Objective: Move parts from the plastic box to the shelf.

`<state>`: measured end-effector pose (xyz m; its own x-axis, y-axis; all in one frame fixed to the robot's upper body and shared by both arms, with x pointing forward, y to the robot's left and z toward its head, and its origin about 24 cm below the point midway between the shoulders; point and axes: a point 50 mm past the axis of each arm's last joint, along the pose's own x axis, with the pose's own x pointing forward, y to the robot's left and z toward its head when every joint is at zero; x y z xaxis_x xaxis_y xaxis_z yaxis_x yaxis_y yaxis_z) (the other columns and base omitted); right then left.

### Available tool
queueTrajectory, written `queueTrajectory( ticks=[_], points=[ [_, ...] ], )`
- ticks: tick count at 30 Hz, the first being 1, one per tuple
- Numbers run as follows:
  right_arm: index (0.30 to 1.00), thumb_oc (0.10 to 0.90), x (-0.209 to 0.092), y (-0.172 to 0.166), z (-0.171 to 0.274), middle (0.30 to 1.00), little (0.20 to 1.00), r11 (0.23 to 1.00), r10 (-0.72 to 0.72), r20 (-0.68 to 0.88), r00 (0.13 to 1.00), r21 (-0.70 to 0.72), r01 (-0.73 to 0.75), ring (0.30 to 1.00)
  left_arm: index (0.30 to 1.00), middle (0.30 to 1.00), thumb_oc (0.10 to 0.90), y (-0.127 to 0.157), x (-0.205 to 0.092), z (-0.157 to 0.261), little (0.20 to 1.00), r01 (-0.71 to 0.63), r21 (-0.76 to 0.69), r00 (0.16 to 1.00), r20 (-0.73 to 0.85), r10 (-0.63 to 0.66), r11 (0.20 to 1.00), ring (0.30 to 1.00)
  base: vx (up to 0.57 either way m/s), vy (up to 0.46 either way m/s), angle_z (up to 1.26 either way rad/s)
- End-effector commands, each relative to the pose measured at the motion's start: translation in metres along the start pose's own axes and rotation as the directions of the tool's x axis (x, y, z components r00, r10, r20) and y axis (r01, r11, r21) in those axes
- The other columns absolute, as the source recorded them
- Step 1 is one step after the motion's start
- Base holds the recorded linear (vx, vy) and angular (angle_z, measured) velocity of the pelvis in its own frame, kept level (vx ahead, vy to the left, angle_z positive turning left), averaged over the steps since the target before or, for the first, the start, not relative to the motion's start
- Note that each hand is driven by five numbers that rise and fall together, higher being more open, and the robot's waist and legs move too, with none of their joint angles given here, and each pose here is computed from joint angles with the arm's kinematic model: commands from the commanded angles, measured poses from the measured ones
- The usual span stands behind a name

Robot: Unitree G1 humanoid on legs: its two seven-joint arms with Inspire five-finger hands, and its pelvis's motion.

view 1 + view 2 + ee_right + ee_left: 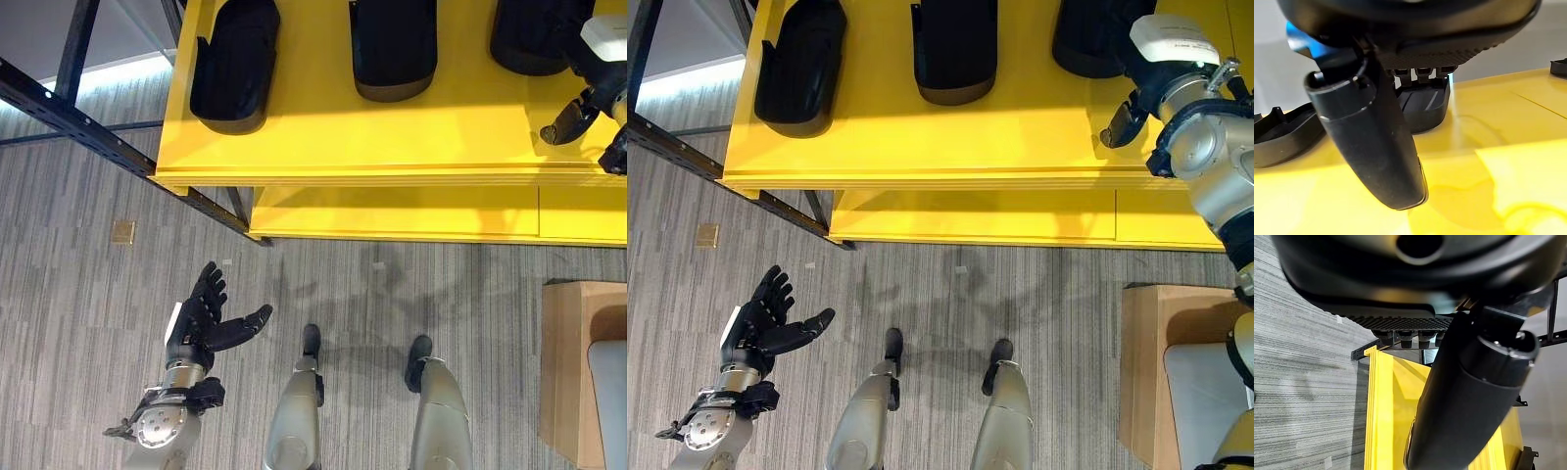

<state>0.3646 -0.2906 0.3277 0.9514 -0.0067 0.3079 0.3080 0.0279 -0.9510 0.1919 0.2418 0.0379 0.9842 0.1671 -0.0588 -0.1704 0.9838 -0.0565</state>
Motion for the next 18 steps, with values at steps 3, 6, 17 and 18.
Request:
queueTrajectory(
  ticks=[3, 6, 17, 18],
  points=[
    [1.000, 0.900, 0.007, -0.056, 0.024, 1.000, 1.000, 0.986, -0.165, 0.096, 0.982, 0.054, 0.161, 1.000, 1.000, 1.000, 0.900, 0.003, -0.003, 0.033, 1.000, 0.010, -0.018, 0.983, 0.182, -0.007, 1.000, 1.000, 0.04, -0.006, 0.05],
    [1.000, 0.900, 0.006, -0.052, 0.026, 1.000, 1.000, 0.992, -0.126, 0.117, 0.985, 0.030, 0.123, 1.000, 1.000, 1.000, 0.900, 0.002, -0.002, 0.034, 1.000, 0.013, -0.018, 0.982, 0.190, -0.010, 1.000, 1.000, -0.01, -0.010, 0.03],
    [1.000, 0.900, 0.000, -0.050, 0.020, 1.000, 1.000, 0.998, -0.024, 0.118, 0.993, -0.061, 0.031, 1.000, 1.000, 1.000, 0.900, 0.004, -0.002, 0.037, 1.000, 0.011, 0.001, 0.981, 0.196, -0.011, 1.000, 1.000, 0.01, -0.004, 0.01],
    [1.000, 0.900, 0.000, -0.050, 0.016, 1.000, 1.000, 0.998, -0.021, 0.103, 0.994, -0.053, 0.027, 1.000, 1.000, 1.000, 0.900, 0.004, -0.001, 0.037, 1.000, 0.012, 0.000, 0.980, 0.197, -0.011, 1.000, 1.000, 0.02, -0.001, 0.04]
  ],
)
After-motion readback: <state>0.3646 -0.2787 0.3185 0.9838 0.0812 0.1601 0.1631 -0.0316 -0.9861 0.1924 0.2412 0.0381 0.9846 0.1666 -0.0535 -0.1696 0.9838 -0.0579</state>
